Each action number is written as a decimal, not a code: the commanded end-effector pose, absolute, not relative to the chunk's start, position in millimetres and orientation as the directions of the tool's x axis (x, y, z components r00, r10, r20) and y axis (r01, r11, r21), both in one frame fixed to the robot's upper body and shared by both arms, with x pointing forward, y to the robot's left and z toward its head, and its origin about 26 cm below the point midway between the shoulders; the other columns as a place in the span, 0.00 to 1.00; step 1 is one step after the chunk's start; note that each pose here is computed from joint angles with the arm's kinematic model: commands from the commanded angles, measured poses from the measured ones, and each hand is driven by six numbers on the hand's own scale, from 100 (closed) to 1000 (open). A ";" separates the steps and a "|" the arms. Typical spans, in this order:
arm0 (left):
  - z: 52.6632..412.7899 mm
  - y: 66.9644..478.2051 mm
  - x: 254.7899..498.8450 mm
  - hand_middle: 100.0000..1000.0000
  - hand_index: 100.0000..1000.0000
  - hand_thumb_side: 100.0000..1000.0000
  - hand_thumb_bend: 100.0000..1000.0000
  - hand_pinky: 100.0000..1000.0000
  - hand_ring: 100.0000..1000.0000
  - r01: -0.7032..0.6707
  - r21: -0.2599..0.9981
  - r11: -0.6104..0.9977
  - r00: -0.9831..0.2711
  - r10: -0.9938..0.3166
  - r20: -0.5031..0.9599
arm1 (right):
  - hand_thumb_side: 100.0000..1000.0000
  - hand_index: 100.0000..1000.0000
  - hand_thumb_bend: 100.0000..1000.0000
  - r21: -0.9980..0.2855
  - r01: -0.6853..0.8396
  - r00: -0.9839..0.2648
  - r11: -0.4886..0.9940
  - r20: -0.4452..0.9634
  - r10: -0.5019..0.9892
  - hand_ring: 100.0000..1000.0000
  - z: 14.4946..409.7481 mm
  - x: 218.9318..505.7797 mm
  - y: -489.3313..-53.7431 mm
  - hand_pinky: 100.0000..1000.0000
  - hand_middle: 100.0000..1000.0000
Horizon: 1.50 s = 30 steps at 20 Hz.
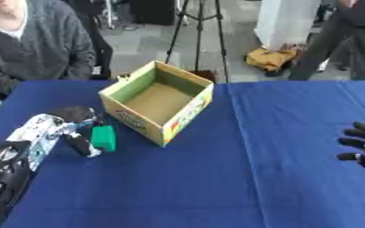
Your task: Pick up objects on the table and place them in the box.
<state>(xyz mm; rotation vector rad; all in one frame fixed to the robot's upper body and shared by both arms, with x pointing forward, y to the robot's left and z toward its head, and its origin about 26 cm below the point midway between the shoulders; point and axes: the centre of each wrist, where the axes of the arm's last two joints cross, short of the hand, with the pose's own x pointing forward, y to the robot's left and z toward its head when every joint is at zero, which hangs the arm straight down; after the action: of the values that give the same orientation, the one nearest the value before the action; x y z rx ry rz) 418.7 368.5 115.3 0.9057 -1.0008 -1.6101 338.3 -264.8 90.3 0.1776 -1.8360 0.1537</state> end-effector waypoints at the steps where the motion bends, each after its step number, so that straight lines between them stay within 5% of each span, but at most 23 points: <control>1: 144.6 372.1 421.3 0.43 0.56 0.30 0.02 0.50 0.44 0.276 0.951 -0.140 -0.223 -0.972 -0.079 | 1.00 0.78 0.00 -0.028 -0.201 -0.299 0.979 0.954 -0.034 0.70 101.0 340.0 -267.1 0.52 0.66; 10: 236.4 350.9 431.1 0.44 0.57 0.32 0.02 0.51 0.44 -0.014 0.999 -0.034 -0.235 -0.971 -0.037 | 1.00 0.78 0.00 -0.036 -0.208 -0.294 0.977 0.955 -0.028 0.70 100.2 340.1 -266.5 0.52 0.66; 23: 180.6 333.7 469.3 0.48 0.62 0.38 0.08 0.52 0.47 -0.004 0.998 0.059 -0.023 -0.998 0.059 | 1.00 0.78 0.00 -0.067 -0.252 -0.317 0.965 0.948 -0.017 0.70 111.2 345.6 -258.7 0.52 0.66; 25: 175.9 329.8 471.1 0.50 0.63 0.41 0.14 0.53 0.48 -0.010 0.999 0.052 -0.013 -0.999 0.052 | 1.00 0.78 0.00 -0.069 -0.255 -0.320 0.964 0.947 -0.017 0.70 112.2 346.1 -258.0 0.52 0.66; 26: 173.1 327.7 471.8 0.51 0.64 0.48 0.30 0.53 0.49 -0.004 0.999 0.049 -0.014 -0.999 0.049 | 1.00 0.78 0.00 -0.070 -0.256 -0.320 0.964 0.947 -0.016 0.70 112.4 346.3 -257.8 0.52 0.66; 30: 161.3 323.8 472.6 0.59 0.69 0.64 0.62 0.59 0.56 0.125 0.992 0.011 -0.044 -0.999 0.016 | 1.00 0.78 0.00 -0.078 -0.263 -0.319 0.962 0.948 -0.010 0.70 112.7 346.5 -257.4 0.52 0.66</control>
<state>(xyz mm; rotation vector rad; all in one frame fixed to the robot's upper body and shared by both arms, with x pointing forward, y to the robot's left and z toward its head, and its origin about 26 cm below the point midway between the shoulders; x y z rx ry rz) 470.0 321.8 147.4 1.0670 -1.1607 -1.2694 345.0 -254.1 101.0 0.2185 -1.8512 0.2183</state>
